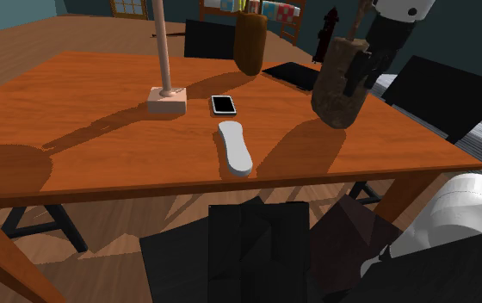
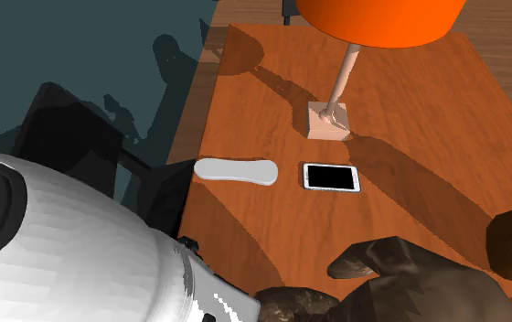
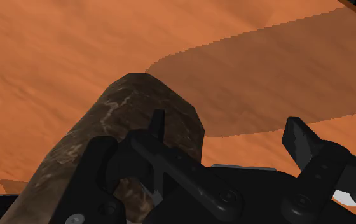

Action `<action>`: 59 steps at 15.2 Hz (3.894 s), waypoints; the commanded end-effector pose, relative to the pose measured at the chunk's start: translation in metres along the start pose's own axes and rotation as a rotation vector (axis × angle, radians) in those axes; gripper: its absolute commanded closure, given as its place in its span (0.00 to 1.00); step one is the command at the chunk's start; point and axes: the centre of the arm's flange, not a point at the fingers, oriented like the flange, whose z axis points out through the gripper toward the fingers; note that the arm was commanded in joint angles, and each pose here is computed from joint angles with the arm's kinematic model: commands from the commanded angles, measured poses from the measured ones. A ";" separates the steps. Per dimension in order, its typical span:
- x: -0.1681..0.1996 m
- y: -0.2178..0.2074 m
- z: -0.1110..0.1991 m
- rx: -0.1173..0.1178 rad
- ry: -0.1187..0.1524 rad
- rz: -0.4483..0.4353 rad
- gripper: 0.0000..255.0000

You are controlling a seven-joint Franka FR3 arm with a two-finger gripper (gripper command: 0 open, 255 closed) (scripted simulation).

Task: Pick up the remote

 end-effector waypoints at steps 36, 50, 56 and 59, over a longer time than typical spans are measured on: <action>0.123 -0.281 0.136 0.028 -0.109 0.366 1.00; 0.126 -0.280 0.110 0.028 -0.109 0.366 1.00; 0.129 -0.277 0.078 0.028 -0.109 0.366 1.00; 0.131 -0.276 0.063 0.028 -0.109 0.366 1.00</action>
